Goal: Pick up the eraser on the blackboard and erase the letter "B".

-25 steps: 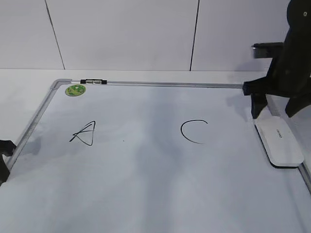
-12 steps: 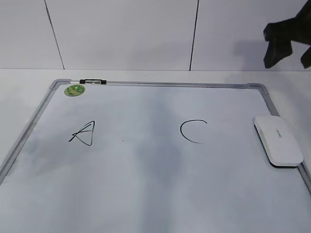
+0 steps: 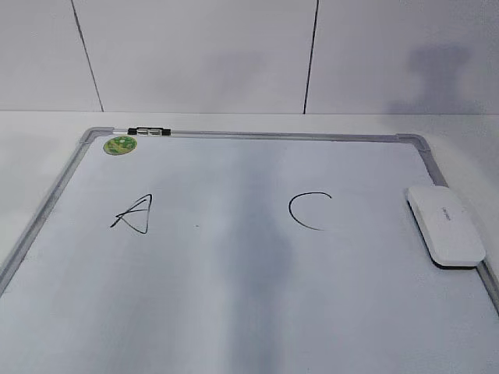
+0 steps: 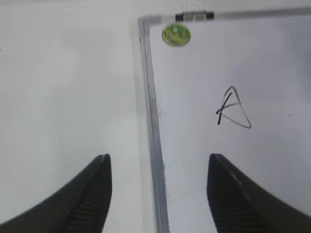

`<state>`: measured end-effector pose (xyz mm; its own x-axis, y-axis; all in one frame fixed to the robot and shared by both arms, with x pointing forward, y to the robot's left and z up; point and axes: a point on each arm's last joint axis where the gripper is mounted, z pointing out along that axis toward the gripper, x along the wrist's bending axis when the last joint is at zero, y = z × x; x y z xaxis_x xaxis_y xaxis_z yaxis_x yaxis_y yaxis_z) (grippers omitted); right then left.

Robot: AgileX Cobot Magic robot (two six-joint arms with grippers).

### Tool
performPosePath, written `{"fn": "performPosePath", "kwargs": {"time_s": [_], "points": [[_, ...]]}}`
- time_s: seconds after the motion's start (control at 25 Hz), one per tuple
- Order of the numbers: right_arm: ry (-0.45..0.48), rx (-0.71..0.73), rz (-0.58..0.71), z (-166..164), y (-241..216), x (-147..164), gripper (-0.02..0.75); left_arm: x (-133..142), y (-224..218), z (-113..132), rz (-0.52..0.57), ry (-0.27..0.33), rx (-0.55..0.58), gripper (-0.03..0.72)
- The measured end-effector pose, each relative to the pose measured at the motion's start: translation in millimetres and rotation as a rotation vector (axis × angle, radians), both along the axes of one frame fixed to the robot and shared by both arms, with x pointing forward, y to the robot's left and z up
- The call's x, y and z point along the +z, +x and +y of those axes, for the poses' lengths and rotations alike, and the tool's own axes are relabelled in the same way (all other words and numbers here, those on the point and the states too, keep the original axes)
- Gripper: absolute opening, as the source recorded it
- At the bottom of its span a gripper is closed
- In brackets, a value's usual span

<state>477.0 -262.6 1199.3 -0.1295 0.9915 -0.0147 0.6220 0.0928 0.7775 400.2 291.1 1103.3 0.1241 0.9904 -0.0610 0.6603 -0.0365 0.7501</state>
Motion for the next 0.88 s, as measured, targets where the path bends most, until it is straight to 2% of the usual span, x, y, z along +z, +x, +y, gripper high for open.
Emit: {"fn": "performPosePath", "kwargs": {"time_s": [0.16,0.36,0.64,0.8,0.88], "points": [[0.001,0.021,-0.056,-5.6,-40.7,-7.6,0.595,19.1,-28.5,-0.6,-0.128,0.003,-0.001,0.465],[0.020,0.031,-0.114,-13.3,-95.5,-31.9,0.595,24.0,-61.9,-2.0,-0.188,0.005,-0.013,0.465],[0.045,0.034,-0.203,-23.7,-163.9,-72.7,0.594,-11.7,-101.2,-4.1,-0.215,-0.008,-0.022,0.465],[0.042,0.034,-0.183,-28.3,-191.9,-101.5,0.594,-33.7,-122.7,-6.2,-0.175,-0.010,-0.043,0.465],[0.039,0.034,-0.161,-30.2,-203.2,-113.6,0.594,-36.5,-133.2,-6.9,-0.195,-0.009,-0.050,0.465]]}}
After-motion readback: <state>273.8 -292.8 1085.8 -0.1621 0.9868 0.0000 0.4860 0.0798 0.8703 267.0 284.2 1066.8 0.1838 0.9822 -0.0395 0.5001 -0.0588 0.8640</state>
